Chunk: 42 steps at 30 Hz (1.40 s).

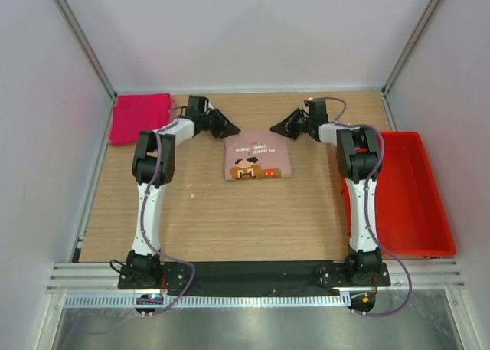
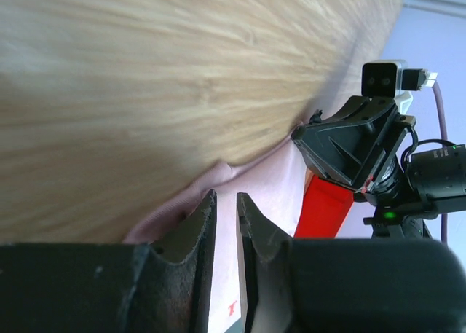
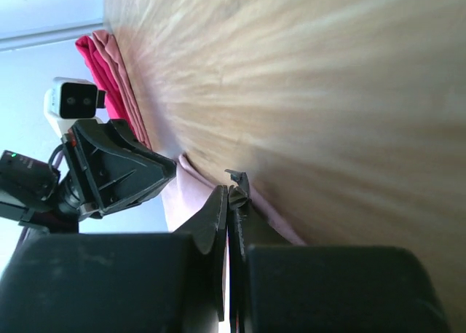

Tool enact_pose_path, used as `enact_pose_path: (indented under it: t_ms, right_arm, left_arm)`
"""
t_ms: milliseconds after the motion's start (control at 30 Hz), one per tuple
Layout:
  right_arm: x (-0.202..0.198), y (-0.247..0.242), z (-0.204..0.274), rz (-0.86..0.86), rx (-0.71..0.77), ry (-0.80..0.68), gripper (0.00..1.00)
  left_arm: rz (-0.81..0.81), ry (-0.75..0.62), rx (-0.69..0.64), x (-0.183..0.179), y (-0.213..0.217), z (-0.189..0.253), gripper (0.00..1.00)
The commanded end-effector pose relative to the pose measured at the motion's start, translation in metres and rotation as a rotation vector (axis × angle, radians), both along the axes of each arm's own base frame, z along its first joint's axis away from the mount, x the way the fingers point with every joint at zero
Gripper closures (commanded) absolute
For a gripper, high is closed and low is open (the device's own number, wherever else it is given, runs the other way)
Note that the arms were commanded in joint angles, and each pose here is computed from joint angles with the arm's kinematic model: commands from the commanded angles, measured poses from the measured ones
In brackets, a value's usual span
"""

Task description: Fold and stack the t-shirts

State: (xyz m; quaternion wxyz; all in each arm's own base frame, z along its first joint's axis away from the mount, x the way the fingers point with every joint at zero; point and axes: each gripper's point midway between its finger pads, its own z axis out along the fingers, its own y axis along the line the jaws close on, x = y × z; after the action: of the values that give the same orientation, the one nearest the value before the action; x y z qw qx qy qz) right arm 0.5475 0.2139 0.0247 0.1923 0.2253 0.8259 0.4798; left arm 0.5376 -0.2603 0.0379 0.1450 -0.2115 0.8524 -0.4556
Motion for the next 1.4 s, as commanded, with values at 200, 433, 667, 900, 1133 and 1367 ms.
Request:
enact_pose_path:
  t_ms: [200, 433, 667, 900, 1133, 1367]
  right_arm:
    - [0.011, -0.024, -0.034, -0.005, -0.098, 0.074, 0.97]
    - [0.006, -0.041, -0.025, 0.063, -0.266, 0.112, 0.95]
    - [-0.021, -0.068, -0.003, 0.145, -0.474, 0.202, 0.81]
    - [-0.047, -0.067, 0.041, 0.184, -0.517, 0.175, 0.64]
    - [-0.082, -0.039, 0.08, 0.237, -0.517, 0.108, 0.59]
    - [-0.122, -0.004, 0.077, 0.379, -0.605, 0.109, 0.57]
  left_arm:
    - [0.001, -0.02, 0.094, 0.017, 0.026, 0.001, 0.77]
    - [-0.038, -0.095, 0.24, 0.011, 0.044, 0.076, 0.6]
    - [-0.066, -0.114, 0.348, -0.036, 0.064, 0.128, 0.5]
    - [-0.166, -0.071, 0.509, -0.097, 0.076, 0.104, 0.36]
    - [-0.155, -0.053, 0.625, -0.112, 0.089, 0.093, 0.32]
    - [-0.193, -0.08, 0.545, -0.097, 0.081, 0.083, 0.18]
